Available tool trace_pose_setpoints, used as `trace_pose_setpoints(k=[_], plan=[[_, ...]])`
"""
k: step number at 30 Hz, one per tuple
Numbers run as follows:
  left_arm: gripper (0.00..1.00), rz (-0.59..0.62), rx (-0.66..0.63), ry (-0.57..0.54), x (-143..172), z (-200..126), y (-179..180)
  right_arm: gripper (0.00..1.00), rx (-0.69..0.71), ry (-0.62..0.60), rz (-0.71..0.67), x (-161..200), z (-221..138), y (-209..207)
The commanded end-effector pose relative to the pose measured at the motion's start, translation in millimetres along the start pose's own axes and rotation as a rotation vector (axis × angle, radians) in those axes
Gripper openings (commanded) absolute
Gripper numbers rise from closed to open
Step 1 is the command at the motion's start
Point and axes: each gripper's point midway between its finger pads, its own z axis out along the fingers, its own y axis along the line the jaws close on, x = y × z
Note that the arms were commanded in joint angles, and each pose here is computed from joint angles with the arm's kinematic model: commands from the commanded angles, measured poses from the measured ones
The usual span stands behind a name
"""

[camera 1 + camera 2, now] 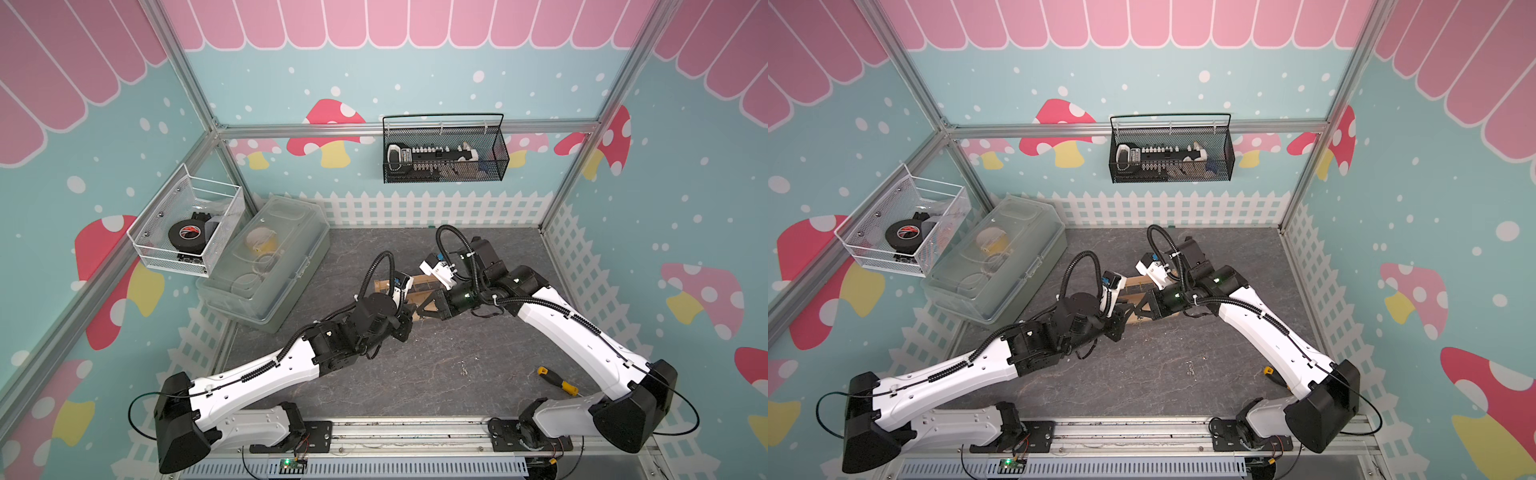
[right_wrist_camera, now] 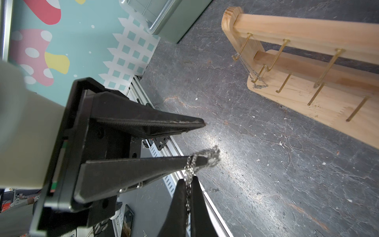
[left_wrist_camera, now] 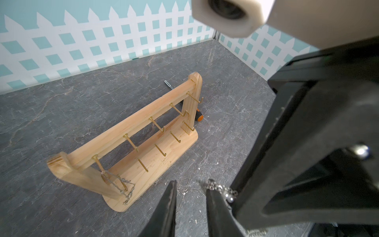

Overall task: Hang the necklace on the jewelry display stand
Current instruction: Pick up the necklace from the center of the board.

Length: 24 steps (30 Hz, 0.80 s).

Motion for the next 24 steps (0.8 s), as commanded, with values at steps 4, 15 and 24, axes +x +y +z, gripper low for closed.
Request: trace_pose_setpoints(k=[4,15,24], plan=[[0.23,0.023,0.023,-0.003,3.9,-3.3,-3.2,0.05,0.014,-0.04,-0.011,-4.6,-9.0,1.9],[0.23,0.021,0.03,-0.007,3.2,-2.9,-4.5,0.05,-0.009,-0.043,-0.014,-7.1,-8.4,6.0],[0.24,0.017,0.007,-0.036,-2.2,-6.9,0.7,0.05,-0.013,-0.035,-0.01,-5.3,-7.2,5.7]])
